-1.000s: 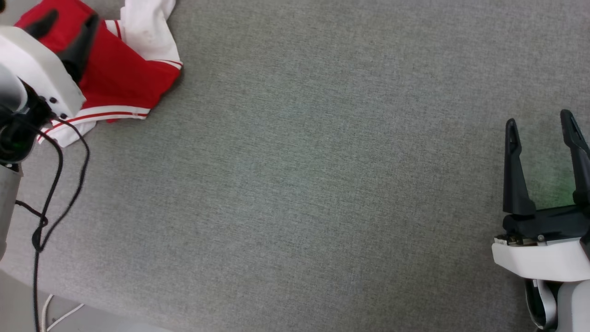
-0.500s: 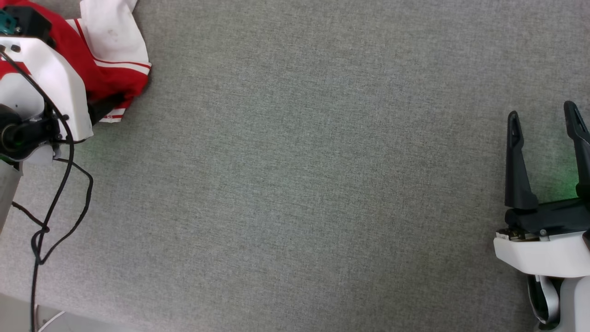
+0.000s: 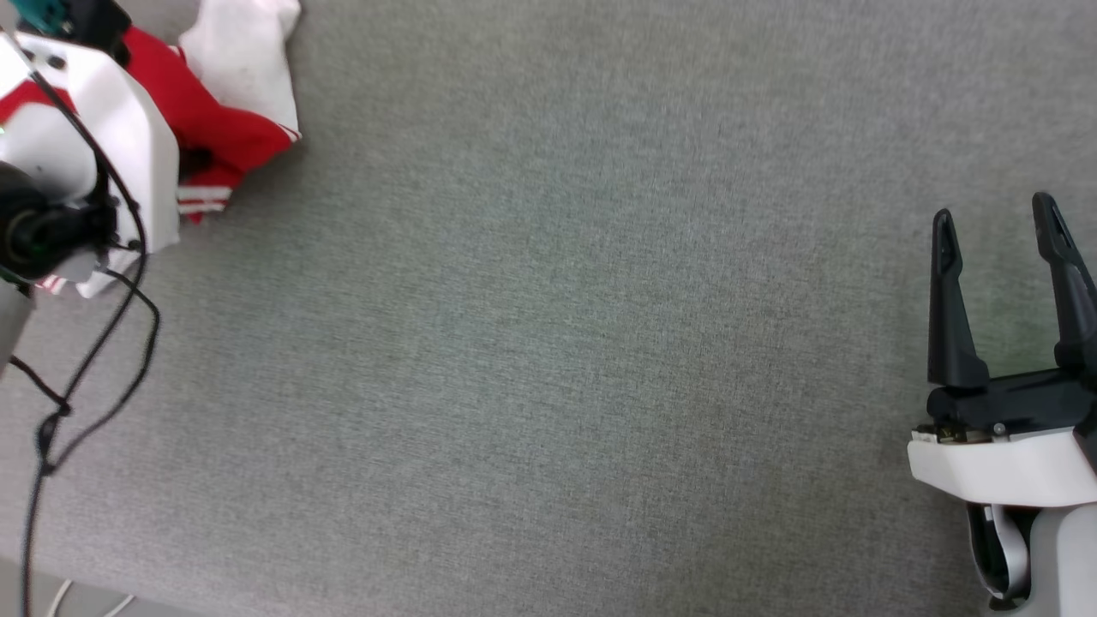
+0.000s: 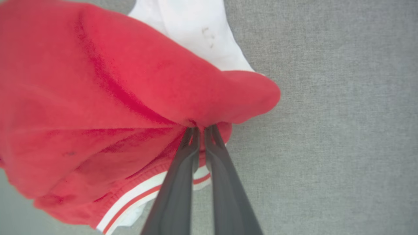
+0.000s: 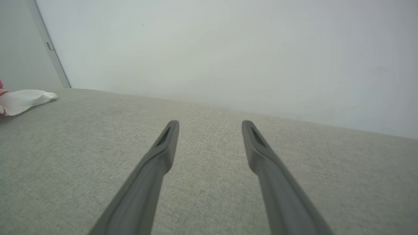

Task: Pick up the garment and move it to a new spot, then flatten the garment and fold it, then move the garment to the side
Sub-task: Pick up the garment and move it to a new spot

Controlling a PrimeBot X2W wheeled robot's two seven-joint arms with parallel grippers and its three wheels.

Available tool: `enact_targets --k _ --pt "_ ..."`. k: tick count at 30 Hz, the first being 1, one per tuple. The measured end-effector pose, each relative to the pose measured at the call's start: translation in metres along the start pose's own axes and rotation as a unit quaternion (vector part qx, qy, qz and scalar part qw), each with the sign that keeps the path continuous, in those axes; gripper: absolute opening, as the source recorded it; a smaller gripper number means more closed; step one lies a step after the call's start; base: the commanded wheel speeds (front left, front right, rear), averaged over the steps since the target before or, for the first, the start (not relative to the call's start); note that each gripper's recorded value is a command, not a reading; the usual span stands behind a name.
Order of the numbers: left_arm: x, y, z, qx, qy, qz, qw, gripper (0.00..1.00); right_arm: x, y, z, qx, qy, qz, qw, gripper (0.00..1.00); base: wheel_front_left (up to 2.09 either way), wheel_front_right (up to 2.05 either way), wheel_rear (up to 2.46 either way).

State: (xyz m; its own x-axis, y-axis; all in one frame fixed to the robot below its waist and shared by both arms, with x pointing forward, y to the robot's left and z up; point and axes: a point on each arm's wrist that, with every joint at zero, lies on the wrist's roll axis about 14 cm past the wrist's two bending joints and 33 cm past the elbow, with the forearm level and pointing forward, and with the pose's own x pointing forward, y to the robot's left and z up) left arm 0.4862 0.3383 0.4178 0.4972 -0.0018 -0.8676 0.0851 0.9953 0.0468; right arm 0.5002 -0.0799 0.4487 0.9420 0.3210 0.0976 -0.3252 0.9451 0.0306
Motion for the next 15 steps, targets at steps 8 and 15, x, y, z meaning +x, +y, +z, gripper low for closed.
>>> enact_targets --k 8,15 --pt "-0.065 -0.029 0.068 0.085 -0.134 -0.018 0.987 0.00 -0.011 0.002 0.040 0.006 -0.032 -0.005 0.999 1.00 0.00 0.00 0.00" --pt "-0.100 -0.109 0.115 0.179 -0.228 -0.089 0.953 0.00 -0.027 -0.014 0.068 0.011 -0.056 -0.032 0.998 1.00 0.00 0.00 0.00"
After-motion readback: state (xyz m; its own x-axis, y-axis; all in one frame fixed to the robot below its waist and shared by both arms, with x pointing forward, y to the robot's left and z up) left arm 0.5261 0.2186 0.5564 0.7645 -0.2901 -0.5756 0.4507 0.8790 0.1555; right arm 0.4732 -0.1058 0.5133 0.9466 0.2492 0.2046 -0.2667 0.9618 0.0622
